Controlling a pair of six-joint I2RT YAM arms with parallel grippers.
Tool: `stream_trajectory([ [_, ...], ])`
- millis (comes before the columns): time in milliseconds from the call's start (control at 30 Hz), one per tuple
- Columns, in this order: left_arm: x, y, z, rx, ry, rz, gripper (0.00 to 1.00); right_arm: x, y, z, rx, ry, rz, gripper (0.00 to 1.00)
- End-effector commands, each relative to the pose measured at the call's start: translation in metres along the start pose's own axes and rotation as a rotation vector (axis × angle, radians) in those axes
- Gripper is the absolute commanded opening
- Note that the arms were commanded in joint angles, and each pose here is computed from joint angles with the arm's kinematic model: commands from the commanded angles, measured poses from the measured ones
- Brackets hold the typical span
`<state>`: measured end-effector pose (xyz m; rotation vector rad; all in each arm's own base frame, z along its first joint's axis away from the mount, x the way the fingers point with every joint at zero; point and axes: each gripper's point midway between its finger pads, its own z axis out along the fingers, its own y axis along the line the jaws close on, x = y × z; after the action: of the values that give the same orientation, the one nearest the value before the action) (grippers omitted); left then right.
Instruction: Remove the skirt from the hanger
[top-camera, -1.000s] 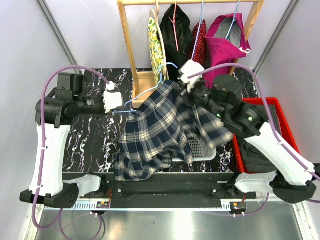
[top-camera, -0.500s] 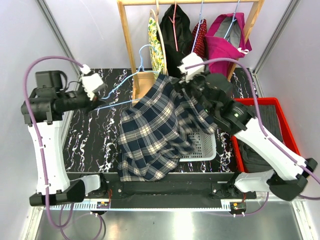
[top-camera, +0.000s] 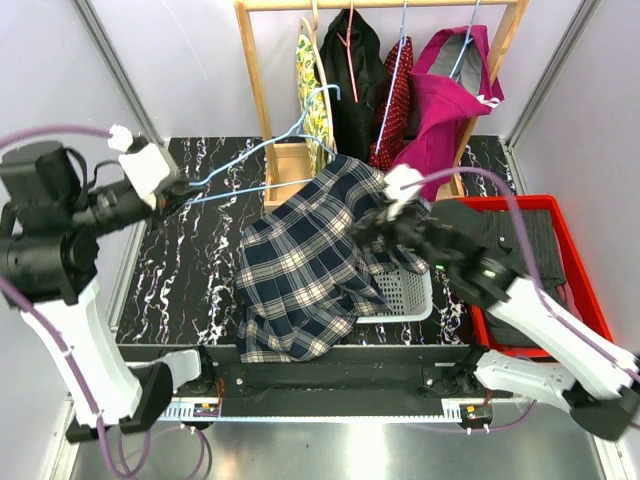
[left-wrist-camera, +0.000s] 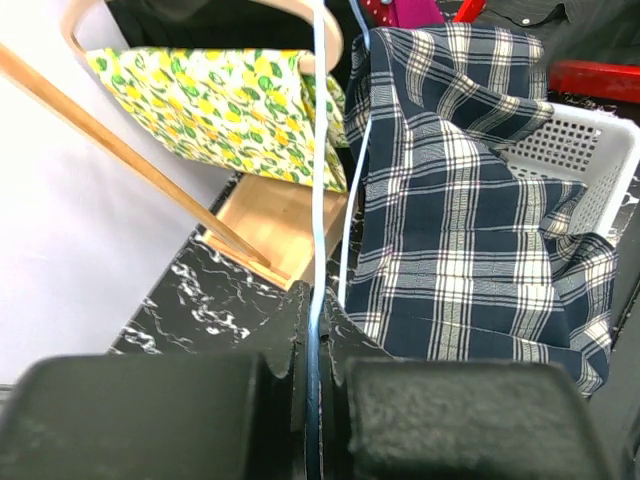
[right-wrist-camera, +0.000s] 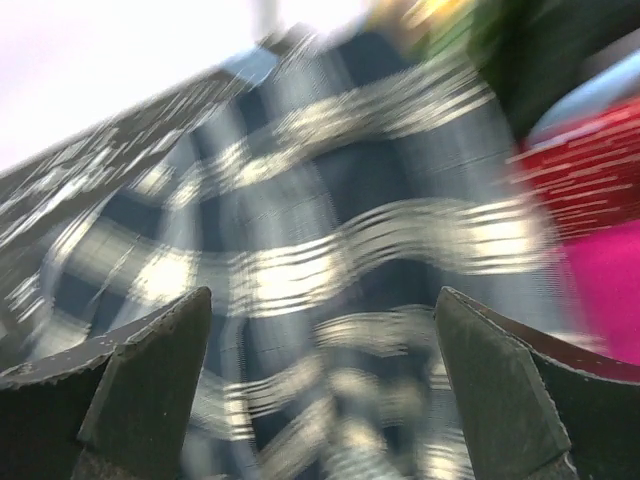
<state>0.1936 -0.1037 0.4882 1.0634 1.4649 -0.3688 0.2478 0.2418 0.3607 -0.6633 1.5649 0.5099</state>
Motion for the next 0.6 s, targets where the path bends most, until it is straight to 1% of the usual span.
stream_trajectory([
  [0,0.009,-0.043,-0.015,0.055,0.025,-0.044,0.0,0.078,0.064,0.038,-0.247,0.195,0.239,1.0],
  [167,0.039,-0.06,-0.021,0.032,0.106,-0.047,0.0,0.124,0.076,0.067,-0.255,0.267,0.308,1.0],
  [200,0.042,-0.062,-0.021,0.032,0.116,-0.051,0.0,0.127,0.082,0.068,-0.284,0.272,0.32,1.0],
  [233,0.046,-0.067,-0.022,0.032,0.124,-0.058,0.0,0.139,0.087,0.069,-0.302,0.306,0.333,1.0],
  [267,0.048,-0.067,-0.023,0.026,0.133,-0.062,0.0,0.138,0.092,0.073,-0.334,0.282,0.338,0.97],
  [333,0.052,-0.069,-0.024,0.019,0.144,-0.089,0.0,0.149,0.101,0.073,-0.378,0.331,0.344,0.65],
  [367,0.052,-0.068,-0.024,0.015,0.146,-0.091,0.0,0.144,0.099,0.075,-0.373,0.329,0.338,0.46],
  [400,0.05,-0.067,-0.025,0.005,0.148,-0.089,0.0,0.144,0.093,0.075,-0.332,0.342,0.327,0.01],
  [433,0.048,-0.064,-0.027,-0.011,0.153,-0.088,0.0,0.136,0.086,0.068,-0.301,0.344,0.313,0.0],
  [467,0.045,-0.062,-0.028,-0.021,0.15,-0.086,0.0,0.117,0.079,0.066,-0.282,0.3,0.275,0.0],
  [500,0.033,-0.056,-0.03,-0.044,0.135,-0.079,0.0,0.103,0.069,0.062,-0.224,0.263,0.238,0.0],
  [567,0.017,-0.05,-0.033,-0.067,0.108,-0.067,0.0,0.046,0.047,0.036,-0.152,0.115,0.16,0.0],
])
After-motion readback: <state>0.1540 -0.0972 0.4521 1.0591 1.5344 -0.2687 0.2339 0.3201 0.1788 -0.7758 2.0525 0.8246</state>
